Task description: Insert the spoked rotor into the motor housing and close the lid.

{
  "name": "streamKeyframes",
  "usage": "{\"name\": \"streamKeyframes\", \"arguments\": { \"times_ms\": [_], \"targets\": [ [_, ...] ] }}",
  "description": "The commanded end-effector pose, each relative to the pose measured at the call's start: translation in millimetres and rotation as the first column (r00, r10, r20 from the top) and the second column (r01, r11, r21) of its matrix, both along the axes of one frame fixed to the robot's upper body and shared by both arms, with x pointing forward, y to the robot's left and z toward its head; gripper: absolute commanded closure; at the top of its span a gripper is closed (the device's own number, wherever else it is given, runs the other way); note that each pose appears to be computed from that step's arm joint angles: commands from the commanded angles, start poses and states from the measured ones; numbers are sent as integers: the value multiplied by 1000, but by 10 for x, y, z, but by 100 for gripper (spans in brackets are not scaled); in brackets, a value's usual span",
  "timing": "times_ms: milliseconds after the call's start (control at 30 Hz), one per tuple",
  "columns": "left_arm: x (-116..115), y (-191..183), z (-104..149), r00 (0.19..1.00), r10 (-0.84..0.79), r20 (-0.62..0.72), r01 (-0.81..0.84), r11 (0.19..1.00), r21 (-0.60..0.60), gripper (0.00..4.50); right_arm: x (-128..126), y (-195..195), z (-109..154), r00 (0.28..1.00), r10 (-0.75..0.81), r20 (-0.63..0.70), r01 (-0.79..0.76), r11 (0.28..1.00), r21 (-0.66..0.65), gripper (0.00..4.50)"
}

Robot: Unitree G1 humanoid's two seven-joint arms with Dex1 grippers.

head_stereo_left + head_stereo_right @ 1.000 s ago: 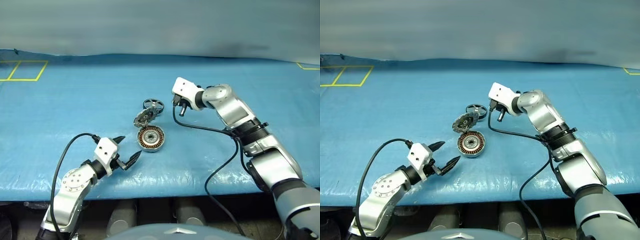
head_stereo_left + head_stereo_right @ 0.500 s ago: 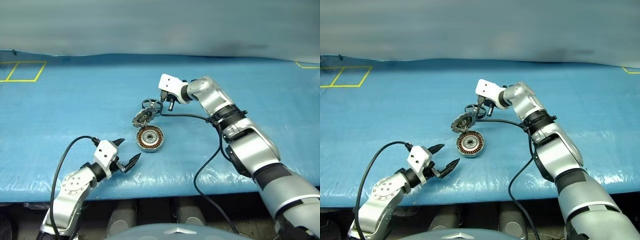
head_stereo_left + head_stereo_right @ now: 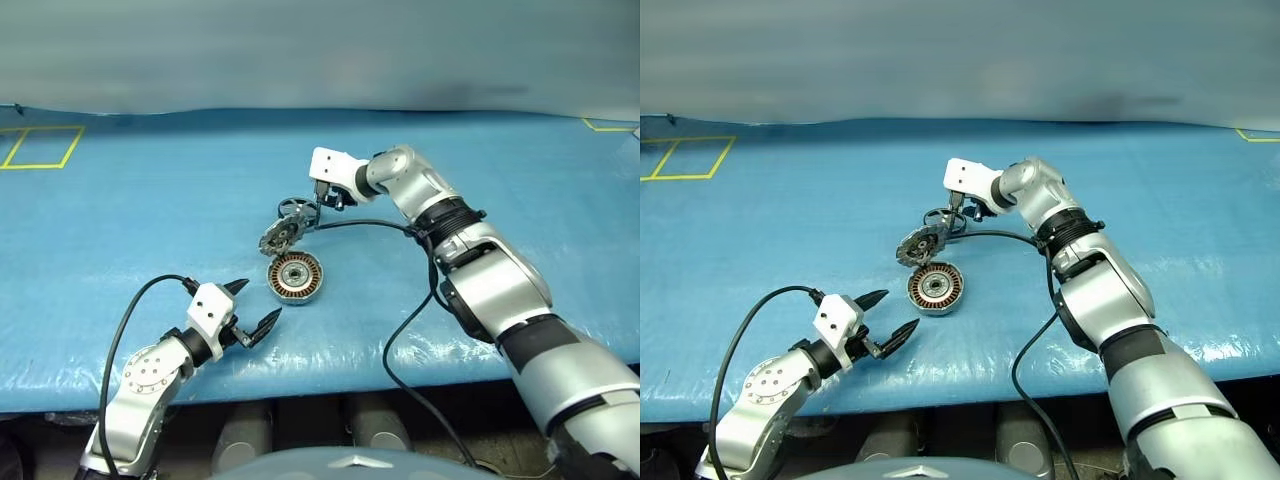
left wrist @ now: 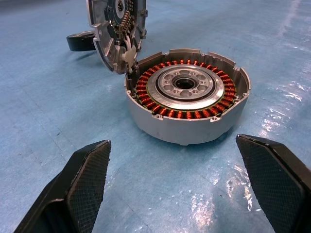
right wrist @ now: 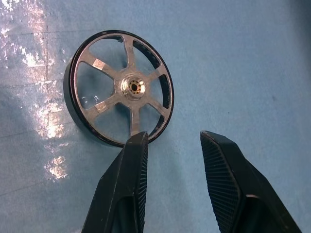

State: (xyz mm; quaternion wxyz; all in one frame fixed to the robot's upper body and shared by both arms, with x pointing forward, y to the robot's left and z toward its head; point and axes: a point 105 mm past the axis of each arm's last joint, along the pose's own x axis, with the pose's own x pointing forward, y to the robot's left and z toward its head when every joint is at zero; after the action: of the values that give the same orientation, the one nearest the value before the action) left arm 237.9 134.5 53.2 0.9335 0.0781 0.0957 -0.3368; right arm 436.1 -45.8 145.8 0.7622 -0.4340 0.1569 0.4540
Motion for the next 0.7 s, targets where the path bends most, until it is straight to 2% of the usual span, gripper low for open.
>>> {"name": "streamKeyframes", "arguments": {
  "times_ms": [33,700],
  "targets": [
    [3,-27,78,999,-2,42,3,1000,-13,0,24,121,204,999,21,28,-22,998,55,272],
    [-54,-19,46,999,24,37,-23,1000,-20,0,-10,206,25,999,33,-31,-32,999,31,272]
  ]
}}
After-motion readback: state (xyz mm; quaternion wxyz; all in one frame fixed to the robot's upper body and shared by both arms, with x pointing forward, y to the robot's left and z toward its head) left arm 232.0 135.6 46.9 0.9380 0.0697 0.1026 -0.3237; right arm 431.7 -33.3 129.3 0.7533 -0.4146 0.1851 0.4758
